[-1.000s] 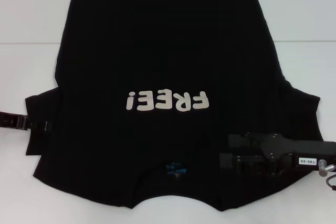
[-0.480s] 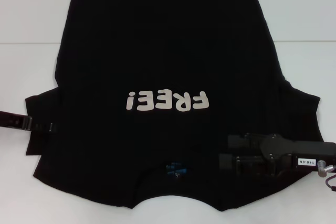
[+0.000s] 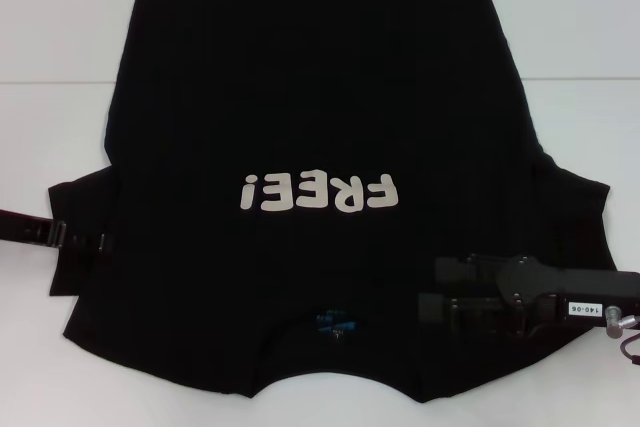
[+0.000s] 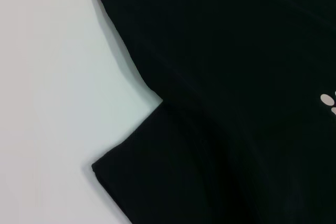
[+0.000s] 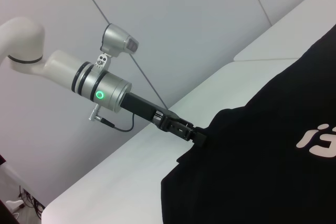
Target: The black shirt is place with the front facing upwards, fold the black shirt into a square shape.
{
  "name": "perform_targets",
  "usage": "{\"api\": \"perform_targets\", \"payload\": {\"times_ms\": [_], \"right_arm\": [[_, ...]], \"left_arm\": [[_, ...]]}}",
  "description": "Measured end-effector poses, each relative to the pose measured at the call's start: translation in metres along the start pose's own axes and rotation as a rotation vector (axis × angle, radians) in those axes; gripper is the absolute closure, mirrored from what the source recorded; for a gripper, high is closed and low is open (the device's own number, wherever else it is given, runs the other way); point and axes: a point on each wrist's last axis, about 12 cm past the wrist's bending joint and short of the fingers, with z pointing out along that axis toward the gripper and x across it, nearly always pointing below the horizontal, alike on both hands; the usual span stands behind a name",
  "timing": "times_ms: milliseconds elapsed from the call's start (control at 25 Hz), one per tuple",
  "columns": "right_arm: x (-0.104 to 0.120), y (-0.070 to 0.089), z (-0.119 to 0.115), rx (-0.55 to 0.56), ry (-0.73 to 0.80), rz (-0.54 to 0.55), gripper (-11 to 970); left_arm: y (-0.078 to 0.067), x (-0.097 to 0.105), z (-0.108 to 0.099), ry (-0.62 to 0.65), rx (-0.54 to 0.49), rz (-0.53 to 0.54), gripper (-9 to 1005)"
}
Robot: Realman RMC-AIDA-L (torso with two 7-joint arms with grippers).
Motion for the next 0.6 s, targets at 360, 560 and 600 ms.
{"api": "perform_targets", "payload": {"times_ms": [360,560,600], "right_arm": [[0.002,0.001,0.0,0.001,-0.003,0.002,32],[0.003,0.0,0.0,0.01,-0.002,0.005,31],[0.003,0.0,0.0,0.01,-0.002,0.005,31]], "left_arm": [[0.002,-0.001,0.006,-0.028,-0.041,-0.004,225],[0.0,-0.002,0.011,-0.028,-0.052,0.004,327],[0.0,-0.002,0.011,-0.028,-0.053,0.005,361]]}}
